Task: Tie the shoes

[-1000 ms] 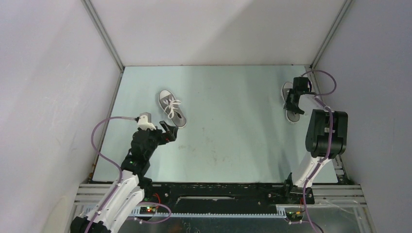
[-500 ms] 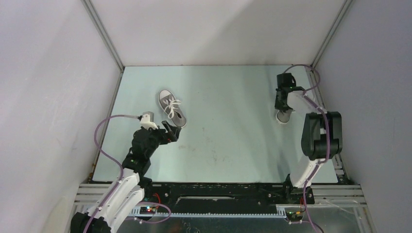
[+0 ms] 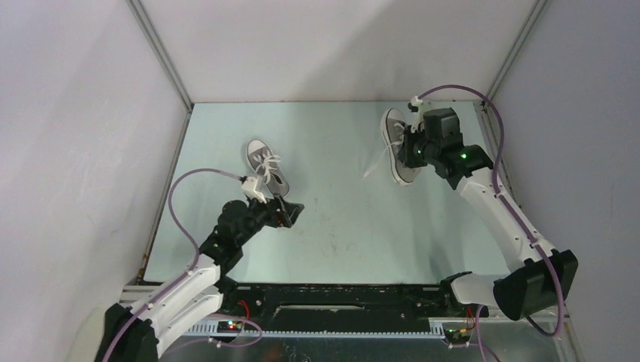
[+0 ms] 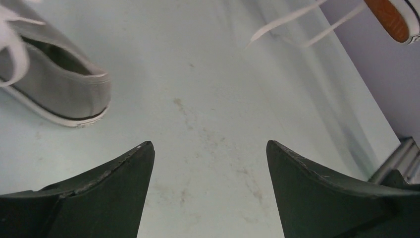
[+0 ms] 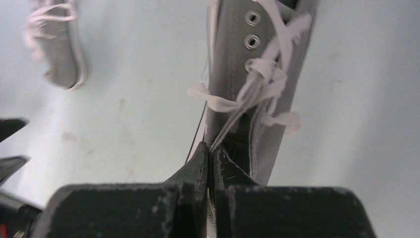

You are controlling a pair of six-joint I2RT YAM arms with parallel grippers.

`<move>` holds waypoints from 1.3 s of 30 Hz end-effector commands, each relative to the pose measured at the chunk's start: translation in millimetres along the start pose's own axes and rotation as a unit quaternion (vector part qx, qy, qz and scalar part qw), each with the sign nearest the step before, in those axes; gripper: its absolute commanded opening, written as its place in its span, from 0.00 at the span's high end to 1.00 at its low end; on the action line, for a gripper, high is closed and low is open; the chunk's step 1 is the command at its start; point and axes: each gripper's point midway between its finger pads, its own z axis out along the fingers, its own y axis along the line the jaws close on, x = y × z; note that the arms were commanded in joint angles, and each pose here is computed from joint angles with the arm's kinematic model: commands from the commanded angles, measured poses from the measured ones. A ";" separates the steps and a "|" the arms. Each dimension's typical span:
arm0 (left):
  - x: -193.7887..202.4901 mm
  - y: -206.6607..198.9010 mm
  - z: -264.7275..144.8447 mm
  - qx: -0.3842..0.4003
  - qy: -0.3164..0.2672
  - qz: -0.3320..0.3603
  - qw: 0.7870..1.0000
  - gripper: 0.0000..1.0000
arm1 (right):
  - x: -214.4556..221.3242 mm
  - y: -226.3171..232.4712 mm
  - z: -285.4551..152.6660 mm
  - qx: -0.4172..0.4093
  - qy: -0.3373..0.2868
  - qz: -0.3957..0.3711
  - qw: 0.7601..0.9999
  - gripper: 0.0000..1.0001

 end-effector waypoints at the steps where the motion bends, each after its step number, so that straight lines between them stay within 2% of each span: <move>1: -37.5 -47.7 9.4 0.066 -0.040 0.034 0.996 0.10 | -26.8 57.1 -38.0 -0.126 -0.032 -0.036 0.991 1.00; 8: -46.8 -110.4 23.0 0.150 -0.065 0.088 0.983 0.08 | -34.7 98.2 -75.3 -0.201 -0.039 -0.062 0.977 1.00; 16: -54.0 -151.7 48.0 0.211 -0.068 0.108 0.969 0.12 | -51.5 123.7 -107.0 -0.233 -0.051 -0.082 0.968 1.00; 25: -52.9 -171.8 74.7 0.225 -0.057 0.101 0.967 0.18 | -67.7 141.0 -128.3 -0.269 -0.075 -0.083 0.957 1.00; 29: -51.9 -168.3 88.3 0.204 -0.048 0.101 0.972 0.29 | -68.5 144.4 -130.7 -0.279 -0.073 -0.082 0.954 1.00; 35: -52.0 -167.6 103.4 0.194 -0.050 0.106 0.974 0.22 | -67.7 144.1 -136.5 -0.281 -0.076 -0.085 0.953 1.00; 39: -50.2 -177.7 110.0 0.216 -0.045 0.107 0.969 0.31 | -66.8 142.1 -139.2 -0.279 -0.077 -0.085 0.953 1.00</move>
